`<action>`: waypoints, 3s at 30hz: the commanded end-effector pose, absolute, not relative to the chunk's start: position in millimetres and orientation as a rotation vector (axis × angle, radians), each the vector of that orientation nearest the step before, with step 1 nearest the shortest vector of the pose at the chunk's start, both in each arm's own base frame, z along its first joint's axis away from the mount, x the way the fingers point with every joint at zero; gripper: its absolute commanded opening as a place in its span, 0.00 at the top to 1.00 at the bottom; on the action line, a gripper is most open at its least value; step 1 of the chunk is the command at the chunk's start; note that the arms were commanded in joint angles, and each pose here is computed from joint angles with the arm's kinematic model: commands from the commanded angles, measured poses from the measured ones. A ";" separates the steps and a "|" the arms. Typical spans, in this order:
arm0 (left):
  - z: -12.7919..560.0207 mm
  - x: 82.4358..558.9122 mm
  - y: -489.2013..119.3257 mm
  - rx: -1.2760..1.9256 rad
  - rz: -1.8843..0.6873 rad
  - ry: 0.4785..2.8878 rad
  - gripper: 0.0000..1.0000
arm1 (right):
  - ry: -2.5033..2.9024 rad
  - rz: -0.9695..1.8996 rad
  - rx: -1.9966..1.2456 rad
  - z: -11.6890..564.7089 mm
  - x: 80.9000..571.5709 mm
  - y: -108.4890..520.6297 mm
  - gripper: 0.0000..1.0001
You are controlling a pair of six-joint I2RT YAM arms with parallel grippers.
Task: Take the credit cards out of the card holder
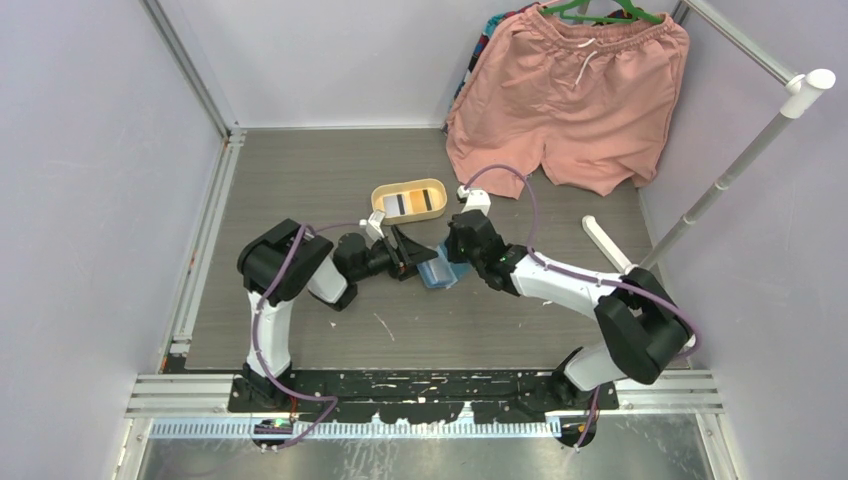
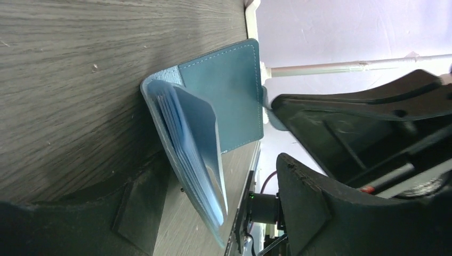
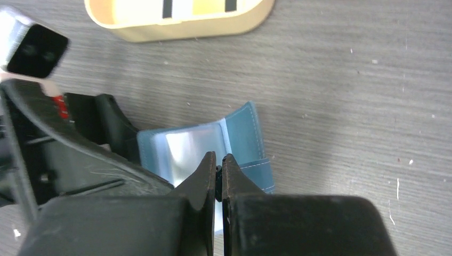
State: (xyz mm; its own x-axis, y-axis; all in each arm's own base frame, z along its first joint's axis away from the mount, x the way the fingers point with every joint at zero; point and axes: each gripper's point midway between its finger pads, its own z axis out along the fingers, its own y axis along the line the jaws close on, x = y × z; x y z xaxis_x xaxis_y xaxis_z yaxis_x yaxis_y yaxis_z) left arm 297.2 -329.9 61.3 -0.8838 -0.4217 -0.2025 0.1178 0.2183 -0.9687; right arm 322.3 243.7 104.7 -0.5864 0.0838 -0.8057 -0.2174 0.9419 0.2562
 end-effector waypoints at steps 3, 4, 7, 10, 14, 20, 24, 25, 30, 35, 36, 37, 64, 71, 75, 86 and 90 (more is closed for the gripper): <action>32.3 290.4 -317.5 -0.319 -1.548 2.198 0.27 | 2.199 0.347 0.011 78.7 322.1 229.1 0.99; 33.3 290.3 -316.7 -0.321 -1.545 2.194 0.27 | 2.205 0.338 0.015 75.7 321.9 227.8 0.99; 35.4 290.5 -315.6 -0.329 -1.547 2.180 0.30 | 2.226 0.324 0.021 65.7 320.6 225.9 0.99; 35.0 290.0 -313.8 -0.345 -1.545 2.176 0.37 | 2.238 0.317 0.027 57.8 319.6 224.5 0.99; 35.6 290.1 -308.4 -0.356 -1.527 2.168 0.40 | 2.251 0.307 0.034 49.6 318.2 221.7 0.99; 43.4 294.1 -297.5 -0.360 -1.513 2.143 0.41 | 2.268 0.298 0.036 39.8 316.4 219.9 0.99; 44.4 295.4 -292.1 -0.368 -1.507 2.135 0.41 | 2.276 0.296 0.034 36.3 316.2 220.0 0.99; 44.5 295.9 -290.2 -0.377 -1.506 2.130 0.41 | 2.278 0.296 0.033 35.4 315.9 220.1 0.99; 47.6 301.0 -282.4 -0.399 -1.508 2.100 0.41 | 2.293 0.298 0.027 29.4 313.8 220.5 0.99; 46.2 301.4 -279.2 -0.411 -1.500 2.091 0.41 | 2.296 0.295 0.024 28.3 313.6 220.1 0.99; 46.1 301.6 -277.8 -0.413 -1.496 2.089 0.41 | 2.296 0.294 0.024 28.3 314.0 220.1 0.99; 46.1 301.4 -276.5 -0.414 -1.491 2.088 0.41 | 2.299 0.294 0.023 27.3 313.7 220.1 0.99; 43.0 304.5 -250.3 -0.480 -1.416 2.055 0.65 | 2.329 0.309 0.012 16.2 312.2 224.1 0.99; 42.0 306.6 -250.9 -0.486 -1.436 2.049 0.68 | 2.337 0.316 0.008 13.6 312.5 226.6 0.99; 42.9 308.0 -255.4 -0.472 -1.464 2.046 0.70 | 2.337 0.315 0.008 13.7 312.8 226.6 0.99; 49.8 307.9 -260.2 -0.376 -1.448 2.073 1.00 | 2.348 0.294 -0.015 16.7 313.4 225.8 0.99; 55.6 309.9 -257.3 -0.302 -1.351 2.125 1.00 | 2.270 0.212 -0.060 56.4 321.6 212.5 0.55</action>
